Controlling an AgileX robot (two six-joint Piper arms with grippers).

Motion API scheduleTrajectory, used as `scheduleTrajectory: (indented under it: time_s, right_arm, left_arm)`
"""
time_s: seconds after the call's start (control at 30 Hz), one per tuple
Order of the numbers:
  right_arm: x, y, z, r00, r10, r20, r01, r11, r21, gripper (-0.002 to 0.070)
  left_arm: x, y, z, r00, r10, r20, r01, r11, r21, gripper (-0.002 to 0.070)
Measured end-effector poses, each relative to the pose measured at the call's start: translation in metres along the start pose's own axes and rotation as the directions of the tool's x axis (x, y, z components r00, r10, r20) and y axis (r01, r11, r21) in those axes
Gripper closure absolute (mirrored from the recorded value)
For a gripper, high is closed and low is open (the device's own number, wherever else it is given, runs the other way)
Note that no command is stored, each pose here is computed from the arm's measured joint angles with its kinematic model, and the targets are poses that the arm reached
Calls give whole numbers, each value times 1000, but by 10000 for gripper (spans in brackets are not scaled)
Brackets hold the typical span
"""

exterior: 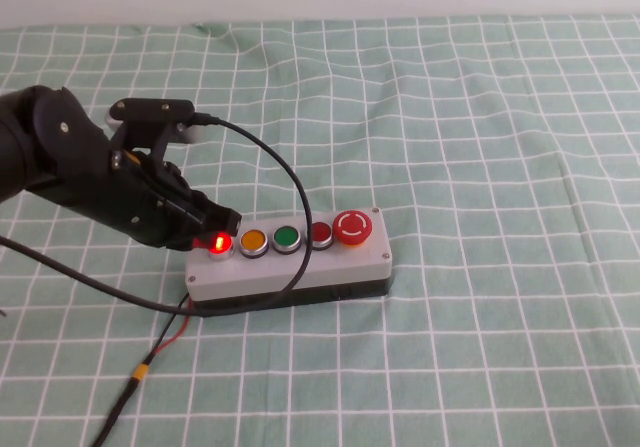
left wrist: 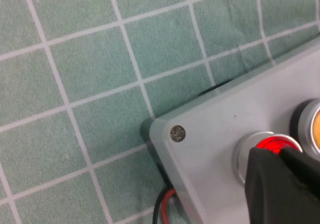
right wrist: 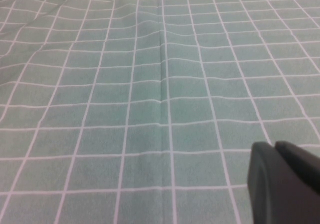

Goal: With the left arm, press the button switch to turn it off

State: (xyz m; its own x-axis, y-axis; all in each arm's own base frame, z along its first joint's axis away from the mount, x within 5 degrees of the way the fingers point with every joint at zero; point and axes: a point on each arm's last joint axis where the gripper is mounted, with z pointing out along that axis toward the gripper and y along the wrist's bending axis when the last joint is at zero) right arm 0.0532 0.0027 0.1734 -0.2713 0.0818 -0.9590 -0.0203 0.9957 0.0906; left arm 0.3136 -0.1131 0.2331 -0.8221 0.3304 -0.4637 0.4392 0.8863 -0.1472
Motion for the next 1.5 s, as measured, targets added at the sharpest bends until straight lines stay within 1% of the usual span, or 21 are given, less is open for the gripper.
scheduleTrajectory:
  time_s: [0.23, 0.4, 0.5, 0.6, 0.7, 0.83, 1.1, 1.23, 1.33, 1.5]
  right_arm:
    - [0, 0, 0, 1000, 0, 0, 0, 1000, 0, 694]
    - [0, 0, 0, 1000, 0, 0, 0, 1000, 0, 694]
    - [0, 0, 0, 1000, 0, 0, 0, 1000, 0, 694]
    - [0, 0, 0, 1000, 0, 0, 0, 1000, 0, 694]
    - [0, 0, 0, 1000, 0, 0, 0, 1000, 0, 694]
    - [0, 0, 0, 1000, 0, 0, 0, 1000, 0, 694]
    - [0, 0, 0, 1000, 0, 0, 0, 1000, 0, 694]
    - [0, 0, 0, 1000, 0, 0, 0, 1000, 0, 694]
    - [0, 0, 0, 1000, 0, 0, 0, 1000, 0, 694]
    - [0, 0, 0, 1000, 0, 0, 0, 1000, 0, 694]
  left_arm:
    - [-1, 1, 5, 1000, -6, -14, 6, 1000, 6, 677]
    - [-7, -2, -7, 1000, 11, -8, -11, 1000, 13, 677]
    - [-12, -6, -28, 999, 41, 20, -41, 999, 6, 677]
    - [-17, -13, -67, 991, 83, 108, -81, 997, -18, 677]
    - [-13, -22, -110, 972, 119, 205, -112, 993, -43, 677]
    - [5, -35, -164, 941, 156, 299, -144, 988, -60, 677]
    - [55, -57, -236, 892, 179, 415, -164, 984, -72, 677]
    - [87, -63, -251, 887, 180, 425, -168, 984, -67, 677]
    - [113, -67, -254, 895, 166, 414, -158, 986, -54, 677]
    - [156, -72, -261, 890, 139, 434, -132, 990, -44, 677]
